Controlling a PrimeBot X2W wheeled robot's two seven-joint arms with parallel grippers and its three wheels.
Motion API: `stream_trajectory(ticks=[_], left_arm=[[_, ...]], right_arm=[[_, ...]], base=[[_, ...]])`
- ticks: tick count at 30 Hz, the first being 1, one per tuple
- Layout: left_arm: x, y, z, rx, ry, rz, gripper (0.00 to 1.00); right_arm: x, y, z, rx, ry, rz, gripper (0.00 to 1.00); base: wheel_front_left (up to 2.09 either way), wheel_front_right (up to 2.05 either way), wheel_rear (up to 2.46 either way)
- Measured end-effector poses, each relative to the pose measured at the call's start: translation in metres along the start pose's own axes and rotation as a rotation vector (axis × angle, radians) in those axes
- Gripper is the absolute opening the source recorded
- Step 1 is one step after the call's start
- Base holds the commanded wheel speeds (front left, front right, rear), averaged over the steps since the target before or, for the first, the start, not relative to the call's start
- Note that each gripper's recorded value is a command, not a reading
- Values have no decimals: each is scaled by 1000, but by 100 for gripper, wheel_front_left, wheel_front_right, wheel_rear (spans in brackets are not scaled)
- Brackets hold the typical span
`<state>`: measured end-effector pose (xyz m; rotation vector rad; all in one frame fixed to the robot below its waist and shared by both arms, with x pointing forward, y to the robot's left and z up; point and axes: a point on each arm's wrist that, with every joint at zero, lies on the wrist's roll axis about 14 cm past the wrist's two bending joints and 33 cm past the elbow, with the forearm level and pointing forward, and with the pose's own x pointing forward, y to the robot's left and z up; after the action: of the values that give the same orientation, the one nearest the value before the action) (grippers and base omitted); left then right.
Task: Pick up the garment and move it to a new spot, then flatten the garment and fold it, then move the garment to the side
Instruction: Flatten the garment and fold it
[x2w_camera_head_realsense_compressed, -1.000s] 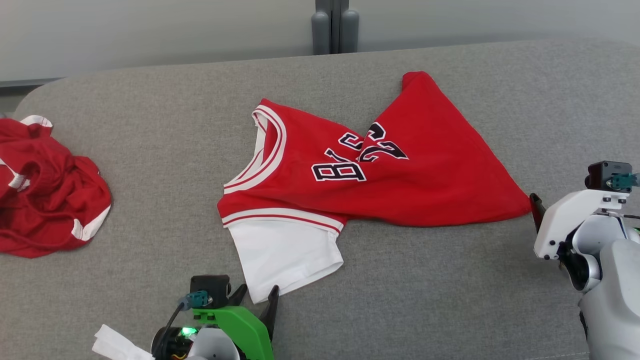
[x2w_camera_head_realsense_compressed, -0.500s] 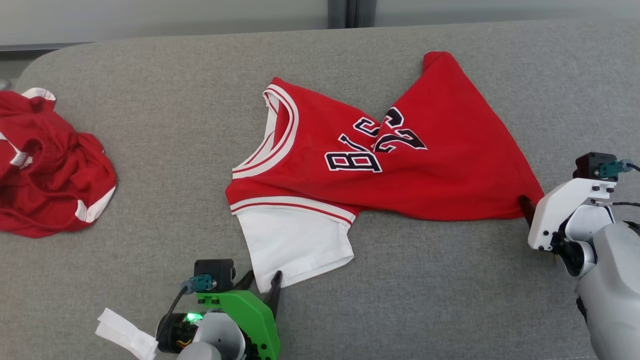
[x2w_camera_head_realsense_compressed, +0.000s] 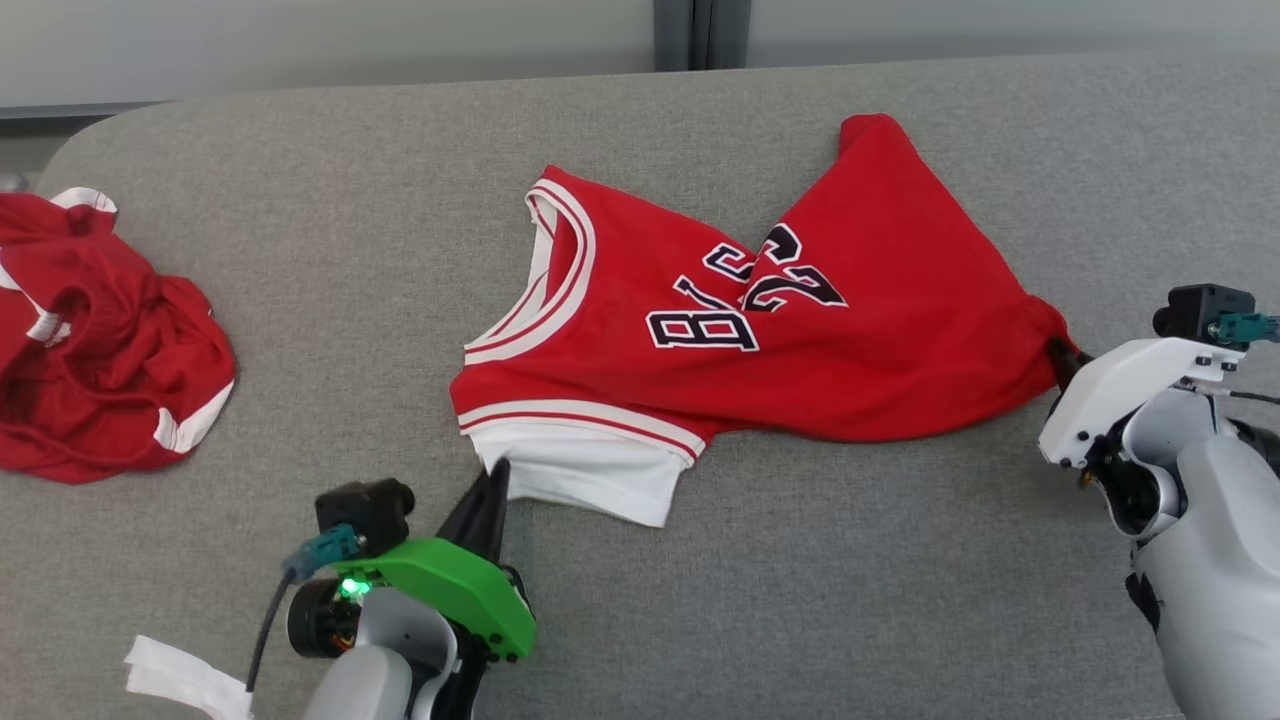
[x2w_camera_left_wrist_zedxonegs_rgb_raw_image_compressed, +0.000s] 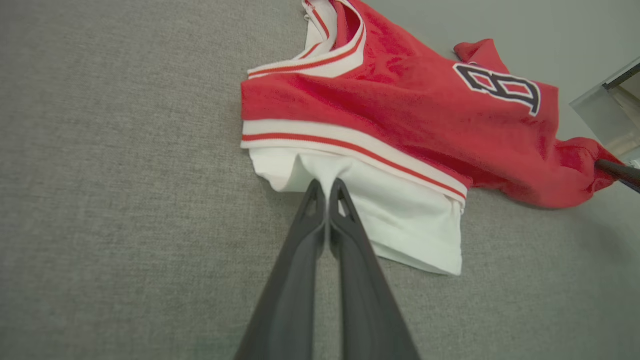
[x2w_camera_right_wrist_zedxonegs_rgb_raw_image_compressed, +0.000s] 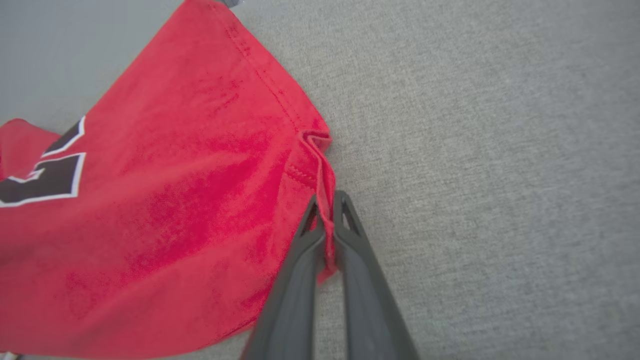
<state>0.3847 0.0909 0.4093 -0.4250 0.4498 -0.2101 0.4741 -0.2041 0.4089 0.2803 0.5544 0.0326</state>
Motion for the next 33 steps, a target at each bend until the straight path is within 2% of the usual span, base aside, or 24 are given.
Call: stream_trajectory(ticks=[3,7,15,19,22,25,28,33], left_arm=[[0,-5,33,-20,-129,-25,0],[-5,-18,86,-66,-305,-84,0],[-32,-69,184,-96,-550,-293,0],[-45,-102,230,-96,-620,-430,0],[-48,-124,265,-47,-645,-512,0],[-39,-143,293,-4,-640,-567,0],[-14,-148,310,78,-616,-550,0],[43,-143,326,241,-581,-478,0]], right_arm=[[-7,-4,27,-32,-95,0,0],[-20,-2,52,-8,-200,13,0],[-64,41,123,201,-438,186,0],[-94,62,165,211,-552,277,0],[-114,81,205,210,-644,351,0],[-114,88,232,187,-676,364,0],[-97,90,248,201,-660,361,0],[-51,86,268,169,-635,295,0]], base=[[0,0,0],[0,0,0],[0,0,0],[0,0,0],[0,0,0],[0,0,0],[0,0,0],[0,0,0]])
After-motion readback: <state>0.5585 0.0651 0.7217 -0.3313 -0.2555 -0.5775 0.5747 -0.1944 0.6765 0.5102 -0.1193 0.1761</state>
